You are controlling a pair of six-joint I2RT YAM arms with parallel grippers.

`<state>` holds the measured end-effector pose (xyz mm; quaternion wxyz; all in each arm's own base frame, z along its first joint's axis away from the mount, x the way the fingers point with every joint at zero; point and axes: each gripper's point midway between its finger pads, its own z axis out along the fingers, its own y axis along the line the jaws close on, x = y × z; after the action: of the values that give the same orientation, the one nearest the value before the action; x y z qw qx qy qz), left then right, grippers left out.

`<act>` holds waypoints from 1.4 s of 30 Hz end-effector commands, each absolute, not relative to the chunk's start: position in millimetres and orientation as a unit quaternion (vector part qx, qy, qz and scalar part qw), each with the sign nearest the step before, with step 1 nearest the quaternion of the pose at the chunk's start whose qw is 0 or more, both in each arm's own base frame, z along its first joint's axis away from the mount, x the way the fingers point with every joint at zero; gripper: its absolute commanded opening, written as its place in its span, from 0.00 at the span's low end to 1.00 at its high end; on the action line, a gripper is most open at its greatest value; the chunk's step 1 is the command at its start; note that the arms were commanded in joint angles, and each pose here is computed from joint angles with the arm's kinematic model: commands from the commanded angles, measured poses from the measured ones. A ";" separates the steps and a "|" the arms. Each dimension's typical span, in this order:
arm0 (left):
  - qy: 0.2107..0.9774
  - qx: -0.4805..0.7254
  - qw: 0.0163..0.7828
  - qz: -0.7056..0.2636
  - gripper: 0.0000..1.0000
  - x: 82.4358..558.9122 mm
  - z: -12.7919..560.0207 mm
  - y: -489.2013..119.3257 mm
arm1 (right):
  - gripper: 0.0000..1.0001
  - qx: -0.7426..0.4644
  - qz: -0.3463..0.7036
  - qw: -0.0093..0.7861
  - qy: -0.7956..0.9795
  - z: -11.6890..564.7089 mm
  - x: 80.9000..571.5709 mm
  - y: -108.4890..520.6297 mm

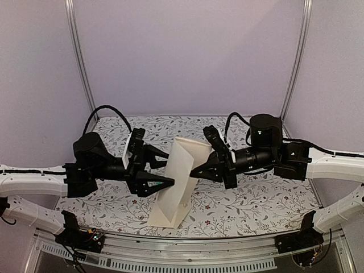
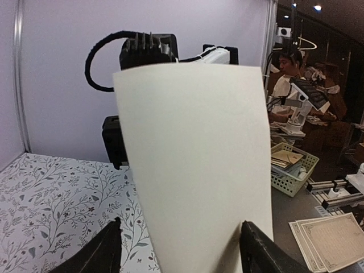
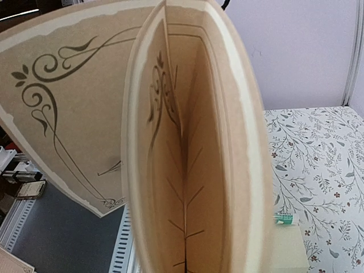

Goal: Place the letter into the envelope and seal it

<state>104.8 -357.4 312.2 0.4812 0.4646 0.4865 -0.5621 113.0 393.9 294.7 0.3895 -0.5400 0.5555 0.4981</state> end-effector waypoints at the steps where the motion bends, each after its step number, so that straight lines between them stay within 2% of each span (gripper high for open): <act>1: 0.513 0.449 0.504 -0.531 0.68 119.5 311.7 -366.4 | 0.00 -0.530 0.494 0.401 0.561 305.9 120.2 396.7; 12: 0.518 0.449 0.508 -0.522 0.46 122.3 308.6 -373.2 | 0.00 -0.528 0.494 0.399 0.564 305.9 123.8 402.1; 27: 0.510 0.451 0.508 -0.527 0.07 118.3 310.5 -373.5 | 0.00 -0.532 0.498 0.397 0.559 305.7 121.9 403.2; 32: 0.510 0.447 0.514 -0.526 0.00 119.3 312.8 -371.4 | 0.12 -0.522 0.489 0.406 0.568 306.5 127.1 401.9; 35: 0.509 0.439 0.524 -0.523 0.00 120.6 316.2 -367.2 | 0.20 -0.514 0.483 0.414 0.575 307.0 130.3 398.8; 38: 0.507 0.429 0.536 -0.521 0.00 121.7 320.3 -361.7 | 0.39 -0.502 0.476 0.431 0.580 311.9 133.5 392.1; 42: 0.508 0.416 0.548 -0.518 0.00 123.5 323.5 -354.9 | 0.56 -0.481 0.458 0.460 0.589 315.8 140.7 380.5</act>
<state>124.3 -362.7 315.6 0.5279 0.4327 0.5152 -0.5184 131.6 394.5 299.1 0.4154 -0.5092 0.5860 0.4741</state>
